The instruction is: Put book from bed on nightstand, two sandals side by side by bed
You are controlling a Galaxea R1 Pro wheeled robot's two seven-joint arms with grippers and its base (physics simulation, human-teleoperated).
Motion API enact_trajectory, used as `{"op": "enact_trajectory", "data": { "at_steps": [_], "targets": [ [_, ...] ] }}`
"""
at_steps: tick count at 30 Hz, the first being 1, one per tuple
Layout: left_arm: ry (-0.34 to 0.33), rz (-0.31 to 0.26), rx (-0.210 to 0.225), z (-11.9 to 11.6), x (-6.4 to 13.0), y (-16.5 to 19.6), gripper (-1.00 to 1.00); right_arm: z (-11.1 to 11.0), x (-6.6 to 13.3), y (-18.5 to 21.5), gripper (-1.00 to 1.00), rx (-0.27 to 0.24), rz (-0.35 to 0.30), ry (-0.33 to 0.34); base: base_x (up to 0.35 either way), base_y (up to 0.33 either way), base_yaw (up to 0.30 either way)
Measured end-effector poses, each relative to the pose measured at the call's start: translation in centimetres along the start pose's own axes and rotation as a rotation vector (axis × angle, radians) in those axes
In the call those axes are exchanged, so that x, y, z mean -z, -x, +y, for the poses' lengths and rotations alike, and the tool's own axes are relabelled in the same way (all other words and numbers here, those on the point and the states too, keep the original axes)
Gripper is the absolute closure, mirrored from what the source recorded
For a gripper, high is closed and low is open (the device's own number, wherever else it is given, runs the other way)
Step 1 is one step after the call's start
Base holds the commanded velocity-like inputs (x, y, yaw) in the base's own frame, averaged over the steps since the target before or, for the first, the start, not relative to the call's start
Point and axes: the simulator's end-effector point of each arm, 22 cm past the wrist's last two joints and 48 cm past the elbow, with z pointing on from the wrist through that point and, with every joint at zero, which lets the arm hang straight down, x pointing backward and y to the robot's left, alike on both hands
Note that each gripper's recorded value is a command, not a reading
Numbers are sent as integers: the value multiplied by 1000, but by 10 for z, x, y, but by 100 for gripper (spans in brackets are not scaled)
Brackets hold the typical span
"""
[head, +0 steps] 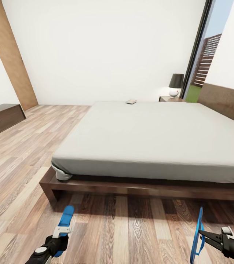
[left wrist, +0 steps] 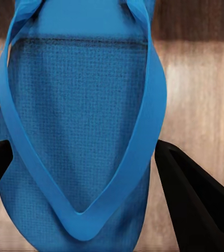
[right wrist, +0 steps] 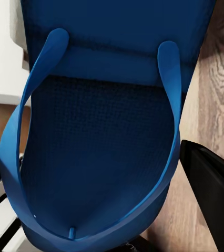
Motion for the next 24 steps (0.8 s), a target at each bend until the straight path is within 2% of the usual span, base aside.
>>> {"op": "enact_trajectory", "data": {
  "at_steps": [24],
  "targets": [
    [-8,94,2,-7,-18,-48,100,-34,-9,-19,100,-70,46,-43,0,0,0]
  ]
}}
